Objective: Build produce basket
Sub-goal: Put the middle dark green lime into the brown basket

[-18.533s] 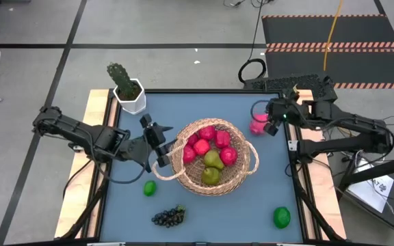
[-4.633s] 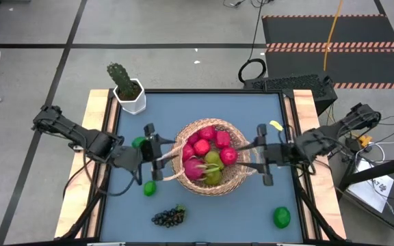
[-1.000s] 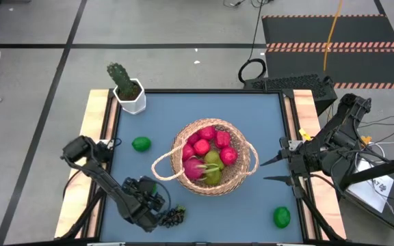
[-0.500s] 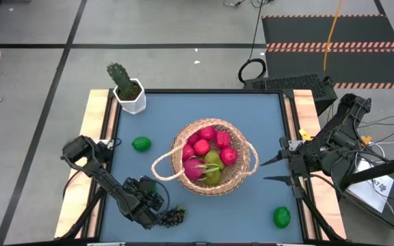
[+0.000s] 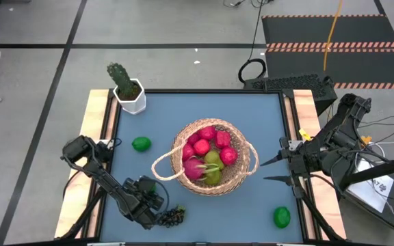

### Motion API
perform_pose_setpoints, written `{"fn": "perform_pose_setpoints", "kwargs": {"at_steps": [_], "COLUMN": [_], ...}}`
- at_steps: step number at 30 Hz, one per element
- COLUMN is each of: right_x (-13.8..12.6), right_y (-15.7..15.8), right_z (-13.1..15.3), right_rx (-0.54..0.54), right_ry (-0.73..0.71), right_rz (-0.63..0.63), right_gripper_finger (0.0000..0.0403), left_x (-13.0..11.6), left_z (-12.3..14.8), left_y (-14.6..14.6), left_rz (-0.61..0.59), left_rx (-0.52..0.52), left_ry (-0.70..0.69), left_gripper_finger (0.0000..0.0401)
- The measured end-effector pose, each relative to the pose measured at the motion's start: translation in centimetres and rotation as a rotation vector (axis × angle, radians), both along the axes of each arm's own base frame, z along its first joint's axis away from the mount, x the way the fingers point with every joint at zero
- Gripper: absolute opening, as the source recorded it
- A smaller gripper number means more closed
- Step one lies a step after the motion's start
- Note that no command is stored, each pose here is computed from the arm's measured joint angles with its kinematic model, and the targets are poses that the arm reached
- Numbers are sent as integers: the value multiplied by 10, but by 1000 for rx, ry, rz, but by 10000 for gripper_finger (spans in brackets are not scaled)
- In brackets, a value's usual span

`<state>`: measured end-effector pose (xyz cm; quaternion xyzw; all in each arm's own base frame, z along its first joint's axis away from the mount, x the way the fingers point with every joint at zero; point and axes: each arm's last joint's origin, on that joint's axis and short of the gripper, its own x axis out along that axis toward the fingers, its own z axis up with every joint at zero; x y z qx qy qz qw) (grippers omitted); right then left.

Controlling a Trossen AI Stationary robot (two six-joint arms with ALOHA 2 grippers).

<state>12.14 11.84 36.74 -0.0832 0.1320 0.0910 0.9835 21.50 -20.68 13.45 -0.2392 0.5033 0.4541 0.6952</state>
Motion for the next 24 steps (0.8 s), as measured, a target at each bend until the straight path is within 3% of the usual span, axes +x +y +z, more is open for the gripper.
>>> {"fn": "perform_pose_setpoints", "kwargs": {"at_steps": [6,14,24], "right_x": [0,0,0], "right_y": [0,0,0], "right_z": [0,0,-1], "right_rx": [0,-1,-9], "right_ry": [0,1,6], "right_rz": [0,0,5], "right_gripper_finger": [180,180,180], "left_x": [2,10,14], "left_z": [12,37,90], "left_y": [-3,-12,-18], "left_rz": [-39,-151,-244], "left_rx": [-11,-9,52], "left_ry": [1,15,102], "left_gripper_finger": [209,231,211]}}
